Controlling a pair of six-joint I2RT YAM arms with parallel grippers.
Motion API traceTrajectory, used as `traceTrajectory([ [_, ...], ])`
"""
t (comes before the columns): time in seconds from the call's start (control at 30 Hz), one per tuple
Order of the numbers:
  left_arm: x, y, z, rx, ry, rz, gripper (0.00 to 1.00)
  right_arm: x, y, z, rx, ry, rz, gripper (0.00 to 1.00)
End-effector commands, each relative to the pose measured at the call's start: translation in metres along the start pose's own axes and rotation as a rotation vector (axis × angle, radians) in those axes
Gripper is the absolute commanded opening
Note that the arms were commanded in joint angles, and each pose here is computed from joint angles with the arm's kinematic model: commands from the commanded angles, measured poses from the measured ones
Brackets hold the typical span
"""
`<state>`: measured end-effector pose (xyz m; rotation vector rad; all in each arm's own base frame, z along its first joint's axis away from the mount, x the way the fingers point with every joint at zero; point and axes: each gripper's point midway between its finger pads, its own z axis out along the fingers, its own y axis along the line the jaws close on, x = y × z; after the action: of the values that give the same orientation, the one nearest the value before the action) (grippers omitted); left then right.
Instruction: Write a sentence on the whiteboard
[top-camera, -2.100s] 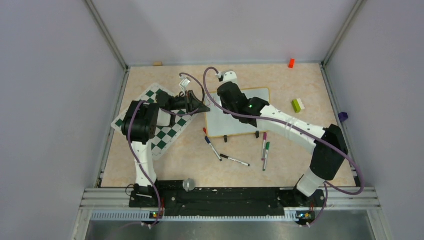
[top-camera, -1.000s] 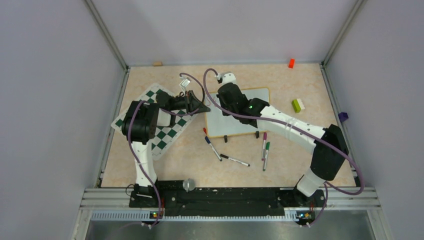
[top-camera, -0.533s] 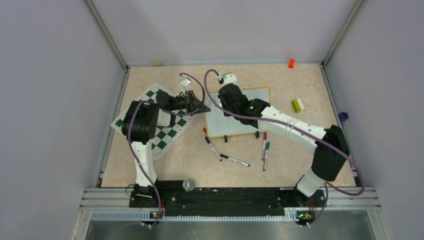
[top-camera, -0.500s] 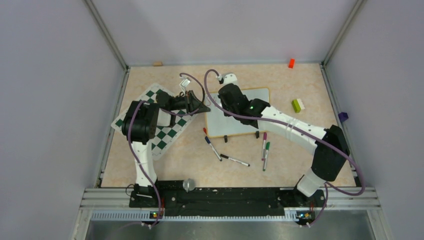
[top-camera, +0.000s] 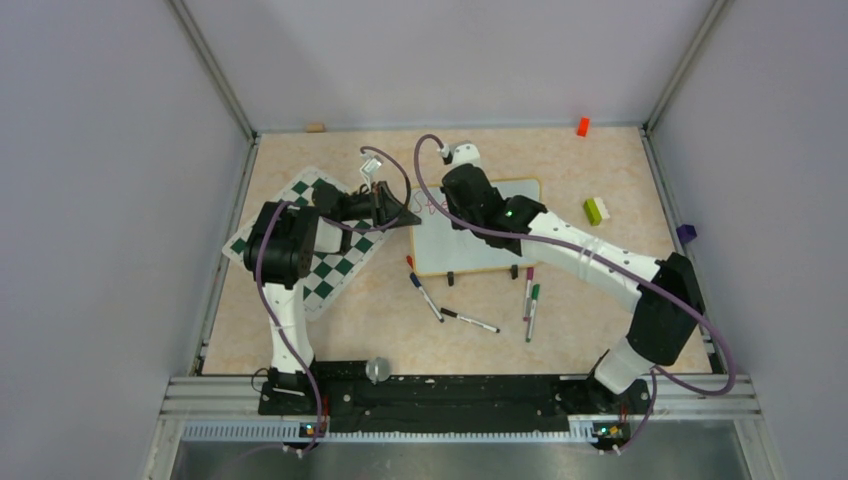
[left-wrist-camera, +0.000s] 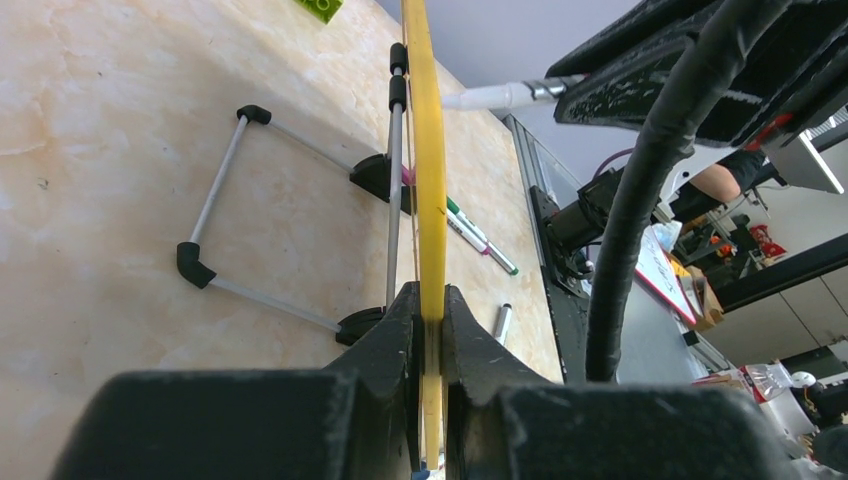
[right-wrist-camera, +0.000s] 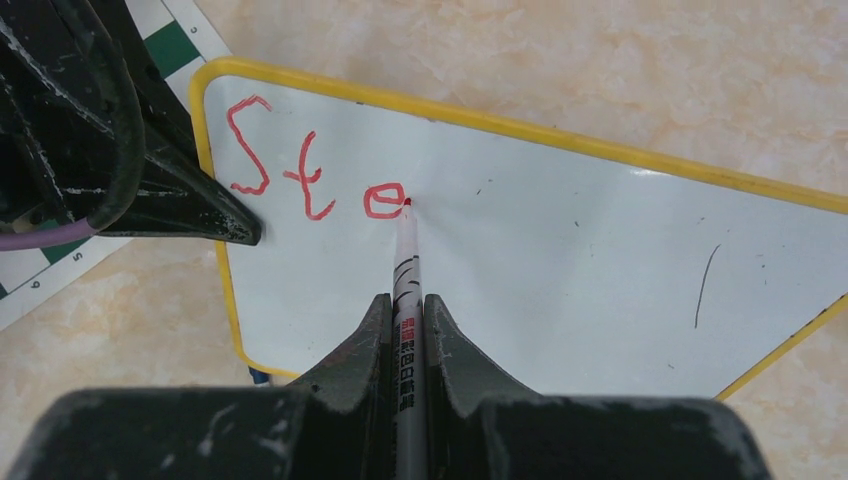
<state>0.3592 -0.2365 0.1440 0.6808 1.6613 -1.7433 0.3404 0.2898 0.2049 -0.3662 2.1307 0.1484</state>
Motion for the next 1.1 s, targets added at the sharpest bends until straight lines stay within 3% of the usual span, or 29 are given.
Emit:
traceTrajectory([
  [0.0,-0.014,-0.021,0.005,0.049,0.005,0.159,0.00,-0.040,-0.010,-0.024,-0.009,-0.104,0.046,0.00],
  [0.43,-0.013,-0.021,0.005,0.049,0.007,0.157,0.00,-0.036,-0.010,-0.010,0.022,-0.087,0.027,0.00],
  [1.07,-0.014,-0.022,0.005,0.050,0.007,0.159,0.00,0.015,-0.015,-0.007,0.017,0.016,0.022,0.00],
])
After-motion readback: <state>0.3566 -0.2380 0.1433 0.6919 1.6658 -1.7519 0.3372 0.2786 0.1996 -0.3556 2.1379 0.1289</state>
